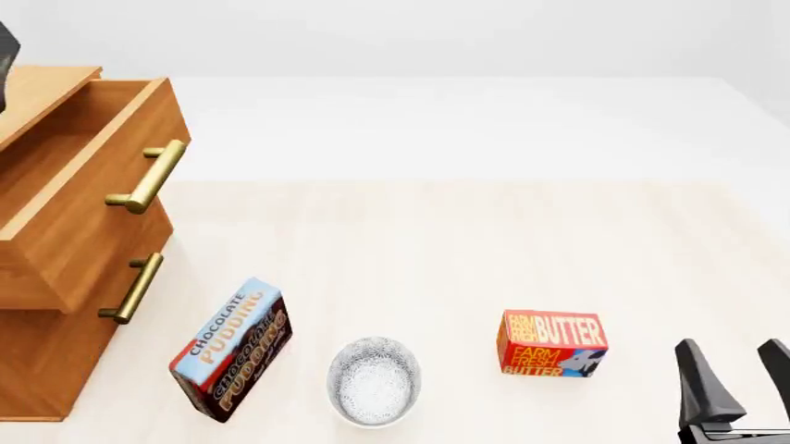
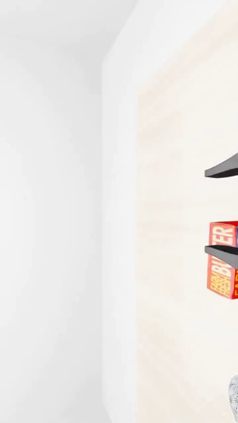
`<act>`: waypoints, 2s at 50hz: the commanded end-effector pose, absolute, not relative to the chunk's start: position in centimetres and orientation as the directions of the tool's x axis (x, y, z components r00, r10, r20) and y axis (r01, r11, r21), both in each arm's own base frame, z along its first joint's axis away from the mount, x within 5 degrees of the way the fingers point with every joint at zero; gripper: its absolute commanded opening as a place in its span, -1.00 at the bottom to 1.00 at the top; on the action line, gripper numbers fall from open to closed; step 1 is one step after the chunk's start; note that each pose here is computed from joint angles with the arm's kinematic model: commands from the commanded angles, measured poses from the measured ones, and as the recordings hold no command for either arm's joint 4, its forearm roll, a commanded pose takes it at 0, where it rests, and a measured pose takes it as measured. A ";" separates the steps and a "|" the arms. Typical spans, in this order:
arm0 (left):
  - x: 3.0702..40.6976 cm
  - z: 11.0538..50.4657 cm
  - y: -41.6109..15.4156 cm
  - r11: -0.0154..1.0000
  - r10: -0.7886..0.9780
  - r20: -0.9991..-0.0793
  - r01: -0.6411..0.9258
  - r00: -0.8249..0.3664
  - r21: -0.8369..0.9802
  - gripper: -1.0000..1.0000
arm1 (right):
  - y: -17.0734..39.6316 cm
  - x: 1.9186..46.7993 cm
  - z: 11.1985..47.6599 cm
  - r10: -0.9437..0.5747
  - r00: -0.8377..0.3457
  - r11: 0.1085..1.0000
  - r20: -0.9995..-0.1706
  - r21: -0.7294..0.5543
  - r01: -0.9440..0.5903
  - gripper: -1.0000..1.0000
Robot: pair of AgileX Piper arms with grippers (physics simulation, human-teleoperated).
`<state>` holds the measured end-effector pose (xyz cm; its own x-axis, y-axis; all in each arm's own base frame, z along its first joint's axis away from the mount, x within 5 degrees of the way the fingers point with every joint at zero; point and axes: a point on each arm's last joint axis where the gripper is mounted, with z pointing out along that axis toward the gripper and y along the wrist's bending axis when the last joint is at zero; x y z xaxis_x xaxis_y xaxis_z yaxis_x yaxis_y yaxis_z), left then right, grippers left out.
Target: Put the bowl in the top drawer of the cabinet.
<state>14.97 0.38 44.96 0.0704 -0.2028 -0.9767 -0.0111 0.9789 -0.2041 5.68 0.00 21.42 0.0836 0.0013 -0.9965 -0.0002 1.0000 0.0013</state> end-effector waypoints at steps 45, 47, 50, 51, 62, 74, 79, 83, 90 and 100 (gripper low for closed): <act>21.8 40.6 2.3 0.938 -0.332 -0.940 -0.136 -0.074 -0.320 1.00 | 0.0 5.7 21.4 0.001 0.083 1.000 -0.997 0.001 0.000 1.00; 22.0 40.4 2.3 0.936 -0.336 -0.938 -0.138 -0.082 -0.323 1.00 | 0.0 5.7 21.4 0.001 0.084 1.000 -0.996 0.001 0.000 1.00; 22.6 39.9 2.4 0.928 -0.358 -0.928 -0.149 -0.099 -0.342 1.00 | 0.0 5.7 21.4 0.001 0.083 1.000 -0.997 0.001 0.000 1.00; 22.6 39.9 2.4 0.929 -0.356 -0.929 -0.147 -0.099 -0.340 1.00 | 0.0 5.7 21.4 0.001 0.083 1.000 -0.997 0.001 0.000 1.00; 23.3 39.3 2.1 0.915 -0.394 -0.911 -0.150 -0.123 -0.375 1.00 | 0.0 5.7 21.4 0.001 0.084 1.000 -0.996 0.001 0.000 1.00; 24.1 38.4 1.4 0.903 -0.425 -0.890 -0.138 -0.165 -0.406 1.00 | 0.0 5.7 21.4 0.001 0.084 1.000 -0.996 0.001 0.000 1.00; 24.4 38.2 1.0 0.903 -0.428 -0.885 -0.132 -0.184 -0.409 1.00 | 0.0 5.7 21.4 0.001 0.083 1.000 -0.997 0.001 0.000 1.00; 24.6 38.0 0.9 0.903 -0.429 -0.882 -0.129 -0.193 -0.411 1.00 | 0.0 5.7 21.4 0.001 0.084 1.000 -0.996 0.001 0.000 1.00; 24.9 37.5 0.5 0.898 -0.439 -0.872 -0.125 -0.216 -0.421 1.00 | 0.0 5.7 21.4 0.001 0.084 1.000 -0.996 0.001 0.000 1.00; 25.2 36.9 0.1 0.897 -0.442 -0.864 -0.123 -0.241 -0.425 1.00 | 0.0 5.7 21.4 0.001 0.084 1.000 -0.996 0.001 0.000 1.00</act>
